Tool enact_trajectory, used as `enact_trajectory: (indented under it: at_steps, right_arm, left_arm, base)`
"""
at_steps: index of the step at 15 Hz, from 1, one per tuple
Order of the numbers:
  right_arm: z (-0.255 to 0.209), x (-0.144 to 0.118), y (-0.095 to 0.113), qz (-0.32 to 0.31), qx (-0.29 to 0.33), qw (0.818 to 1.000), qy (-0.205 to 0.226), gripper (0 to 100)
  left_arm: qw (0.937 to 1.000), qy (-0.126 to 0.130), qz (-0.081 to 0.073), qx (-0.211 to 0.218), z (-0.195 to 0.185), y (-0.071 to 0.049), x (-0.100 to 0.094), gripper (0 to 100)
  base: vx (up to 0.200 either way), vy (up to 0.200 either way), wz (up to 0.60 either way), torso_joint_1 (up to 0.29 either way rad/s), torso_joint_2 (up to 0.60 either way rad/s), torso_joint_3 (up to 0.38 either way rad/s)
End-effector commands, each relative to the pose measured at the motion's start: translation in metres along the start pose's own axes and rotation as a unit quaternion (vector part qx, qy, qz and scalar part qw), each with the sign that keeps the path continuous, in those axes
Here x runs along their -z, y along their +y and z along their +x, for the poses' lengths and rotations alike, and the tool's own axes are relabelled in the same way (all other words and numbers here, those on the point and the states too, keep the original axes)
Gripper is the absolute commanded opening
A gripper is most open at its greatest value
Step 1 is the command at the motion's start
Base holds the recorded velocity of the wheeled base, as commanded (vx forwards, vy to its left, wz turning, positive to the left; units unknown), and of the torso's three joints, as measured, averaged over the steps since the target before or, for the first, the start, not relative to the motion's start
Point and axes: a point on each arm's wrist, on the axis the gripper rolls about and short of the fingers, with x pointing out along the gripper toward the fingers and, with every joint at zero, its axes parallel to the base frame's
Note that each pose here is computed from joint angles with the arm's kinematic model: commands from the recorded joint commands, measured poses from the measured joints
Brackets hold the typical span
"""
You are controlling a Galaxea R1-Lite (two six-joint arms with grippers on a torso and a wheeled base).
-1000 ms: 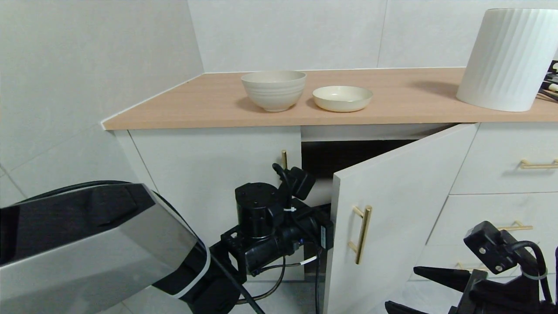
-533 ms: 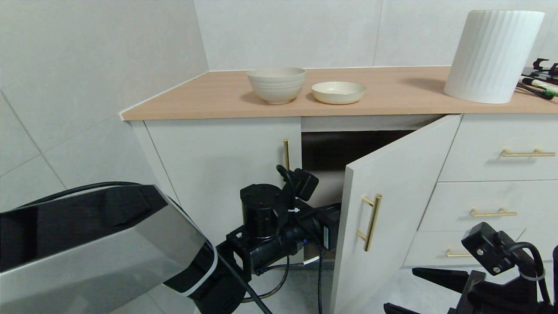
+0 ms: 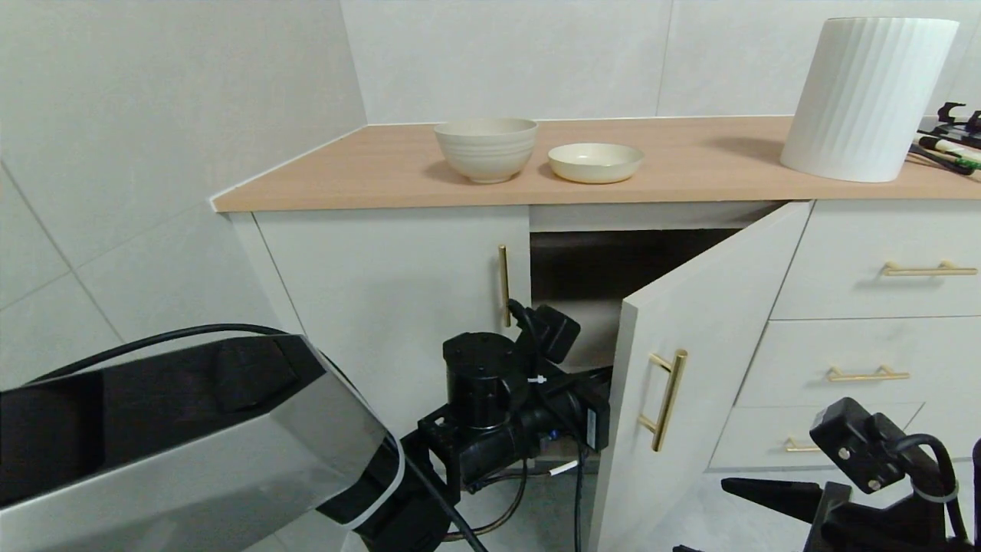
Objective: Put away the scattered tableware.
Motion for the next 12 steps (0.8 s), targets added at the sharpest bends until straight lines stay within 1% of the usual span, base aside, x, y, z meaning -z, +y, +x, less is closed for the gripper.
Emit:
enact_trajectory:
  at_steps: [1, 3, 4, 5, 6, 7, 9, 11, 12]
  right_arm:
    - [-0.007, 0.010, 0.011, -0.016, -0.041, 0.999, 0.014, 100]
    - [-0.016, 0.020, 0.021, -0.033, -0.086, 0.995, 0.027, 100]
    - [-0.020, 0.025, 0.023, -0.047, -0.108, 0.993, 0.033, 100]
    - [-0.026, 0.032, 0.022, -0.072, -0.130, 0.988, 0.040, 100]
    - [-0.028, 0.036, 0.021, -0.088, -0.141, 0.985, 0.044, 100]
    - [-0.029, 0.037, 0.021, -0.095, -0.145, 0.984, 0.045, 100]
    - [-0.029, 0.037, 0.021, -0.095, -0.146, 0.984, 0.044, 100]
    - [-0.029, 0.036, 0.021, -0.095, -0.145, 0.984, 0.040, 100]
    - [-0.029, 0.034, 0.022, -0.094, -0.145, 0.984, 0.037, 100]
  left_arm:
    - [0.9996, 0.006, 0.003, 0.026, 0.005, -0.021, 0.005, 0]
    - [0.9985, 0.010, 0.006, 0.054, 0.007, -0.045, 0.009, 0]
    - [0.9972, 0.012, 0.008, 0.073, 0.007, -0.061, 0.010, 0]
    - [0.9948, 0.016, 0.015, 0.099, 0.007, -0.082, 0.013, 0]
    - [0.9936, 0.020, 0.021, 0.109, 0.006, -0.091, 0.016, 0]
    - [0.9939, 0.020, 0.022, 0.106, 0.005, -0.093, 0.018, 0]
    - [0.9953, 0.013, 0.019, 0.094, 0.005, -0.084, 0.016, 0]
    - [0.9975, 0.004, 0.018, 0.068, -0.001, -0.064, 0.010, 0]
    - [0.9981, -0.003, 0.017, 0.060, -0.008, -0.058, 0.002, 0]
  base:
    - [0.000, 0.000, 0.00, 0.000, 0.00, 0.000]
    - [0.000, 0.000, 0.00, 0.000, 0.00, 0.000]
    - [0.000, 0.000, 0.00, 0.000, 0.00, 0.000]
    - [0.000, 0.000, 0.00, 0.000, 0.00, 0.000]
    - [0.000, 0.000, 0.00, 0.000, 0.00, 0.000]
    - [0.000, 0.000, 0.00, 0.000, 0.00, 0.000]
    - [0.000, 0.000, 0.00, 0.000, 0.00, 0.000]
    - [0.000, 0.000, 0.00, 0.000, 0.00, 0.000]
    - [0.000, 0.000, 0.00, 0.000, 0.00, 0.000]
